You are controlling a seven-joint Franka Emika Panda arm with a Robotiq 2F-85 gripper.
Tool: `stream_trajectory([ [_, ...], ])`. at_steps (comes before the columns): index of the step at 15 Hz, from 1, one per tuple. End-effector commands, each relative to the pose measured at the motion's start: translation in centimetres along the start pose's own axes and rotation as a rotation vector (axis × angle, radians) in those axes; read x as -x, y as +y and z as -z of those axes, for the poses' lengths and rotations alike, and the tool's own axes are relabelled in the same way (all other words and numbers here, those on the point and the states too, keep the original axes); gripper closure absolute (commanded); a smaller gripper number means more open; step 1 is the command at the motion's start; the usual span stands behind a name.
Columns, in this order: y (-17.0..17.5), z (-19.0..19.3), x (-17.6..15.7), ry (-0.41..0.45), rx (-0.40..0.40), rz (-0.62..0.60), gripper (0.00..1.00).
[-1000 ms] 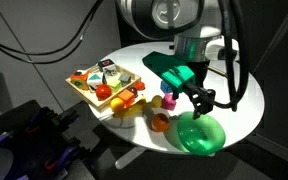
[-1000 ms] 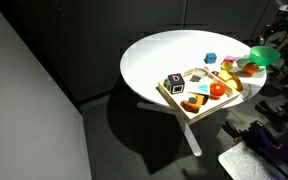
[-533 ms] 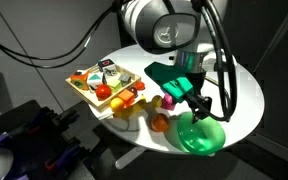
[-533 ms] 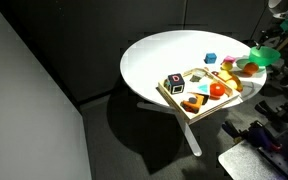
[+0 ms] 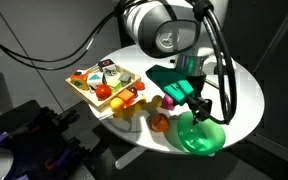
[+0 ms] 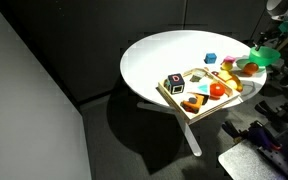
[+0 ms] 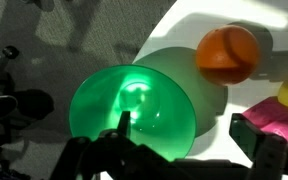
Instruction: Put the green bowl in the box
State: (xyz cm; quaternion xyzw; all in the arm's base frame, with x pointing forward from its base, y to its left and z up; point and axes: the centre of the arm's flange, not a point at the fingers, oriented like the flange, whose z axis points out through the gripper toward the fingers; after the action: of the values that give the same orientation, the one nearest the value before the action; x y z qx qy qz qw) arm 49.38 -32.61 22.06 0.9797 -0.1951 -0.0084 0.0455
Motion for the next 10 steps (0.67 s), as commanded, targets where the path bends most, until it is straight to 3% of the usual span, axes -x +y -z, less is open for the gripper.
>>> stream_trajectory([
  [1, 0.1, 0.0, -0.2, 0.002, 0.0, -0.01, 0.0],
  [10, -1.0, -2.9, -0.8, 0.022, -0.014, 0.042, 0.0],
])
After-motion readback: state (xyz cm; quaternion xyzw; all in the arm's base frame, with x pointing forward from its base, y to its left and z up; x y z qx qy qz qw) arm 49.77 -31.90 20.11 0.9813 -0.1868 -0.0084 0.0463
